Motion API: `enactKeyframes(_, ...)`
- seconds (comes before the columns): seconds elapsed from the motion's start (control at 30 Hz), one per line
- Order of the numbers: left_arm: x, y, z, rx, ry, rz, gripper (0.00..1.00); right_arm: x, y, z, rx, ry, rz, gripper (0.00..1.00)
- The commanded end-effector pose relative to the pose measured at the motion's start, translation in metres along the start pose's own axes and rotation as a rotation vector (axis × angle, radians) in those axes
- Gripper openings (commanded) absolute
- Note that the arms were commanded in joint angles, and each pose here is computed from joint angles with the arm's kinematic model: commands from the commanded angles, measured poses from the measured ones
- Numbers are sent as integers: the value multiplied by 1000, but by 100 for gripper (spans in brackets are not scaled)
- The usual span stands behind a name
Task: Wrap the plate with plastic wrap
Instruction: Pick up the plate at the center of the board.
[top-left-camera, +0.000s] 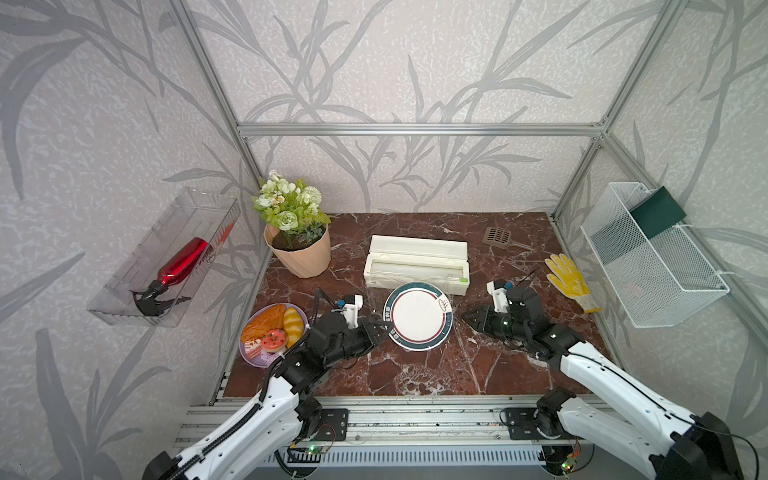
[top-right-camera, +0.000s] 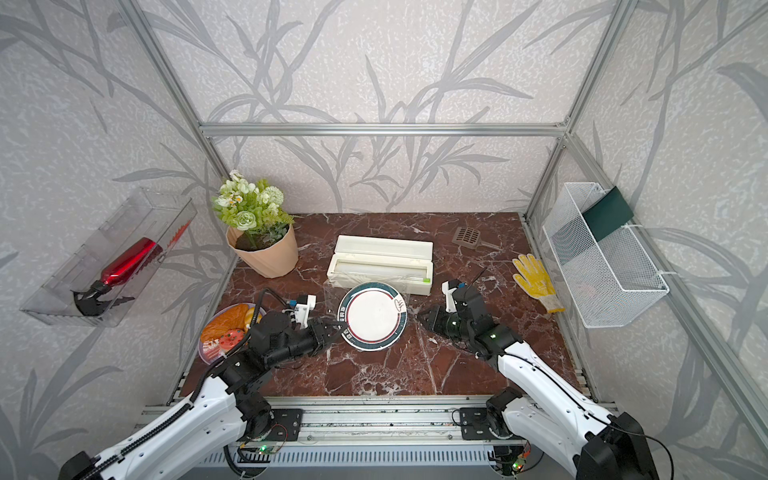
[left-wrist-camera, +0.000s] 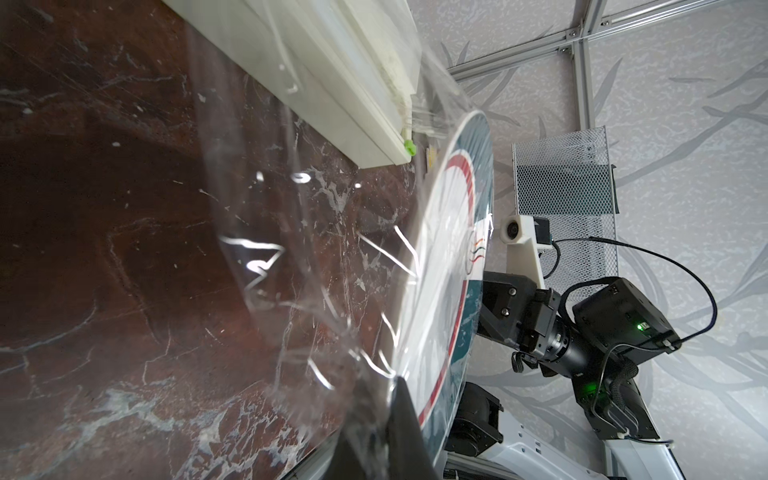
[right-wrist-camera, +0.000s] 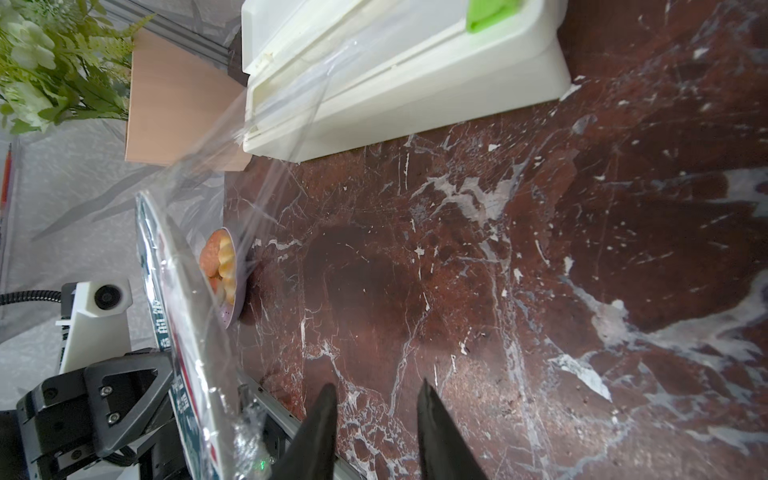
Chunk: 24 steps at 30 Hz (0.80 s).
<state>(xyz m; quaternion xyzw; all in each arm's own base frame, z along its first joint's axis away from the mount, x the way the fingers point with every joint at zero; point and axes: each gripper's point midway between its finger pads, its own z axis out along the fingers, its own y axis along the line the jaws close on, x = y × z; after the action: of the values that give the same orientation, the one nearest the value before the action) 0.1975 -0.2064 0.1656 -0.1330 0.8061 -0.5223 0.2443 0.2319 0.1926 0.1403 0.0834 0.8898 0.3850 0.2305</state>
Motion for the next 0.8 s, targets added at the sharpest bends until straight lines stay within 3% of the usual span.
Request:
enactKeyframes(0.0,-11,-39,-11,148,-66,94,0,-7,13,-5,-21,-3,-42,35)
enactKeyframes(0.2,-13,-48,-12,148,-55,98,0,-20,12,-4,36,-27,-63,36)
enactKeyframes(0.4,-14,-55,-11,154,-45,104,0,-69,13,3,169,-61,-121,37)
enactKeyframes(0.6,-12,-56,-13,154,-37,104,0,-117,-4,22,303,-45,-146,44)
enactKeyframes(0.77,-10,-54,-14,146,-27,105,0,-135,-24,42,356,22,-132,50)
